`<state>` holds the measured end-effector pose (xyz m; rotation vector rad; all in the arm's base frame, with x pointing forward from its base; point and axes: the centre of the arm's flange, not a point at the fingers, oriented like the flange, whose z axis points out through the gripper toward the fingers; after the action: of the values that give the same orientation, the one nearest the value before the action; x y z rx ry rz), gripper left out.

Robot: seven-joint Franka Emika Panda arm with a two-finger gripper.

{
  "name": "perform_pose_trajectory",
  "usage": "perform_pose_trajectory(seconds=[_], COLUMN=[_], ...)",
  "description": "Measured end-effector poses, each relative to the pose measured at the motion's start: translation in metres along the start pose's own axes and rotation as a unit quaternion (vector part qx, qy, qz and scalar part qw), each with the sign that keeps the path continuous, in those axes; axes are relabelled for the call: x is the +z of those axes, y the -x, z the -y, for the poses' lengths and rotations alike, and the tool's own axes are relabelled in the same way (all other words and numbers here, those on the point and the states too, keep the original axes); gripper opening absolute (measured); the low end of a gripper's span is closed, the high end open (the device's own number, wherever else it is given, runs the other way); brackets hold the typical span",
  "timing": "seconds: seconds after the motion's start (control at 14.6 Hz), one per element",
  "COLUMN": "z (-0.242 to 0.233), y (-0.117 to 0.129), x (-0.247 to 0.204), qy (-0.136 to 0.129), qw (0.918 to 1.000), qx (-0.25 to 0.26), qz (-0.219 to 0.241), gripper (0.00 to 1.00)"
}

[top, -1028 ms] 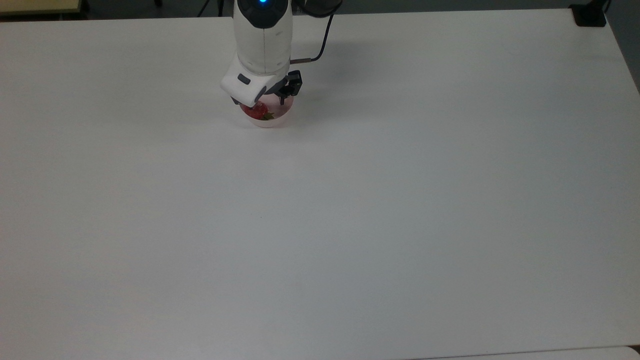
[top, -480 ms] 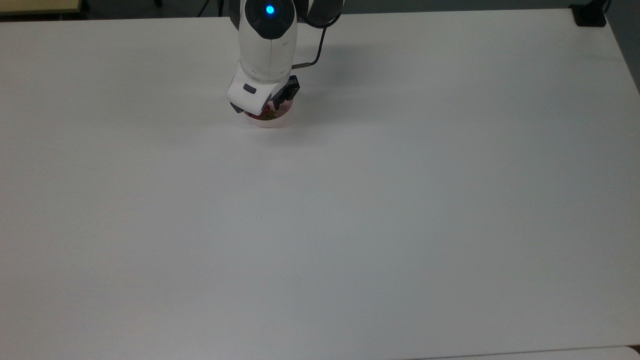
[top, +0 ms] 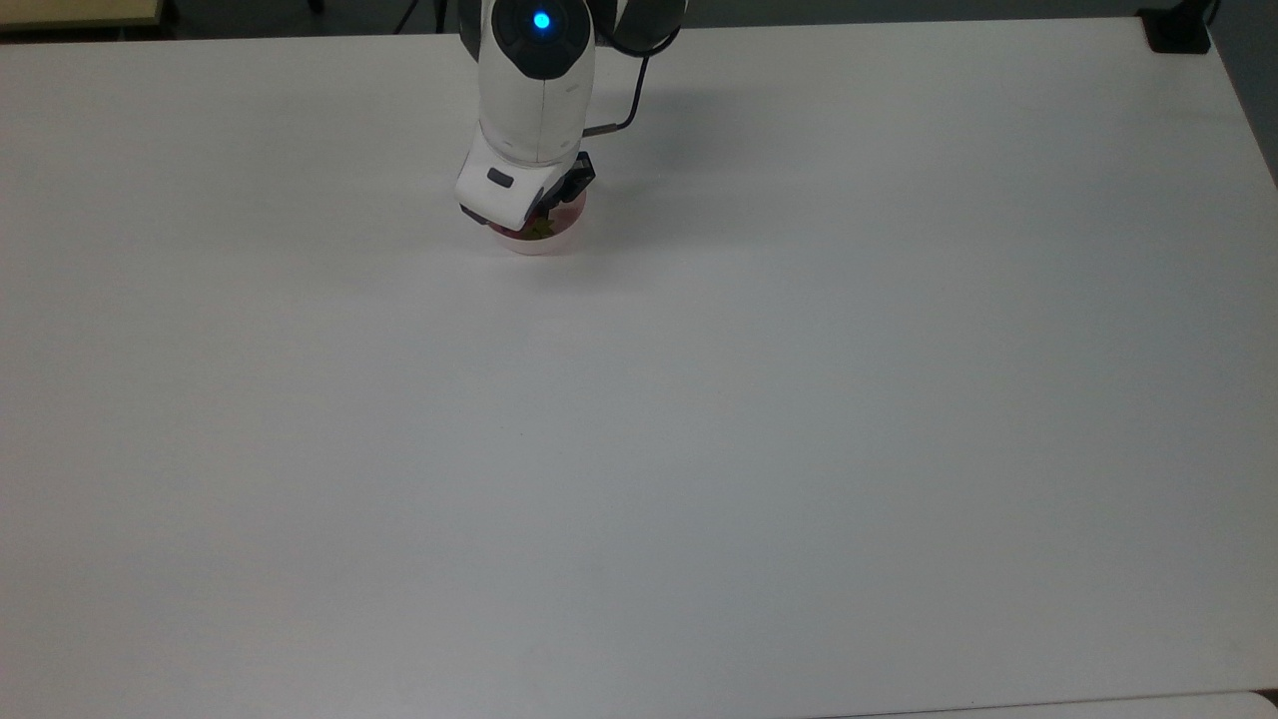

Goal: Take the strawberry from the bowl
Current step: 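Lift the strawberry out of the bowl and carry it beside the bowl, then lower the strawberry onto the table, open the gripper and raise it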

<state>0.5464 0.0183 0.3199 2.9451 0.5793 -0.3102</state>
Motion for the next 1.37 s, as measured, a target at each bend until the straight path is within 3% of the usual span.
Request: perform_pose_trajectory(seconds=[0.27,0.55,0.69,0.82,1.03,1.17,1.37], z=[-0.001,-0.016,-0.047,-0.111,-0.179,-0.214,-0.229], y=[0.007,0.019,0.028,0.048,0.049,0.034,0.015], x=[-0.014,-0.092,-0.121,-0.129,-0.086,-0.024,0.019], qy=[-0.003,-0.022,-0.019,-0.016,0.0,0.016,0.028], qw=[0.9999,0.9991,0.9969,0.9912,0.9819,0.9774,0.9784], qx=[0.0,0.029,0.059,0.111,0.165,0.186,0.185], qz=[0.013,-0.022,-0.048,-0.069,-0.093,-0.1,-0.088], gripper=[0.4,0.4,0.4,0.4,0.4,0.4,0.4])
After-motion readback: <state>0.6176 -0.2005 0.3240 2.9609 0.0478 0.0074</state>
